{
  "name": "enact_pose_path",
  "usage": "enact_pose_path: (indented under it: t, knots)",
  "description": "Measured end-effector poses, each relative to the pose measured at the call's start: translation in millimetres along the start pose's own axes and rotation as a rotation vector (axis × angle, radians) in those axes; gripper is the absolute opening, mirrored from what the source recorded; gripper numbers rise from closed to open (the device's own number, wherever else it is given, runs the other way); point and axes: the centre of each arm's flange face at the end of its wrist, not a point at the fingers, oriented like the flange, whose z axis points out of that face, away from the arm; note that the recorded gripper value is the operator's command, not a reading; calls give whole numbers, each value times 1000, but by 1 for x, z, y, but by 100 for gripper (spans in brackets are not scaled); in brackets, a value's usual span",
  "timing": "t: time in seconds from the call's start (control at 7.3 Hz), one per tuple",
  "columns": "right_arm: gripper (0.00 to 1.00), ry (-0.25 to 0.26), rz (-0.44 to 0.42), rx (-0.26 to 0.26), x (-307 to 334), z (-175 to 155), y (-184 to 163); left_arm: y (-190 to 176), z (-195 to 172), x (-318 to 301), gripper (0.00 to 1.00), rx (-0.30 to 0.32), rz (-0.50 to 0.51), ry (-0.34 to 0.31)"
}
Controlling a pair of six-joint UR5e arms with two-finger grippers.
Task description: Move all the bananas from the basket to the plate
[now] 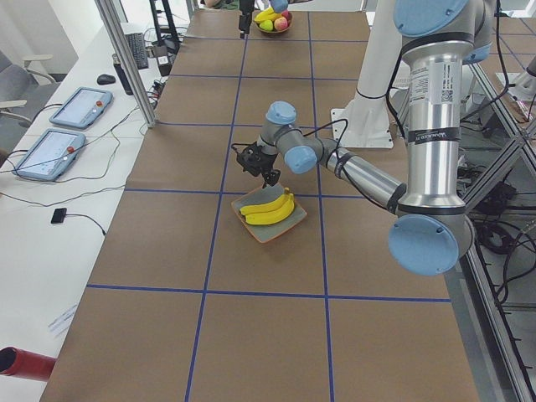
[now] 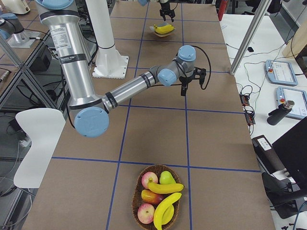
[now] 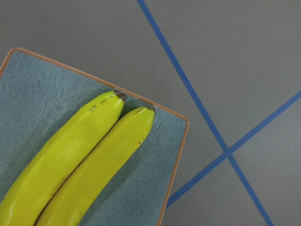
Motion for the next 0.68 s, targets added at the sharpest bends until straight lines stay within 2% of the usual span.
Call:
enact_pose_path:
  t: [0.27, 0.68]
  knots:
    - [100, 89, -94, -2, 111, -8, 7, 6, -2, 23, 100, 8, 34, -14]
    - [100, 228, -218, 1, 236, -24, 7, 9, 0, 33, 100, 6, 40, -11]
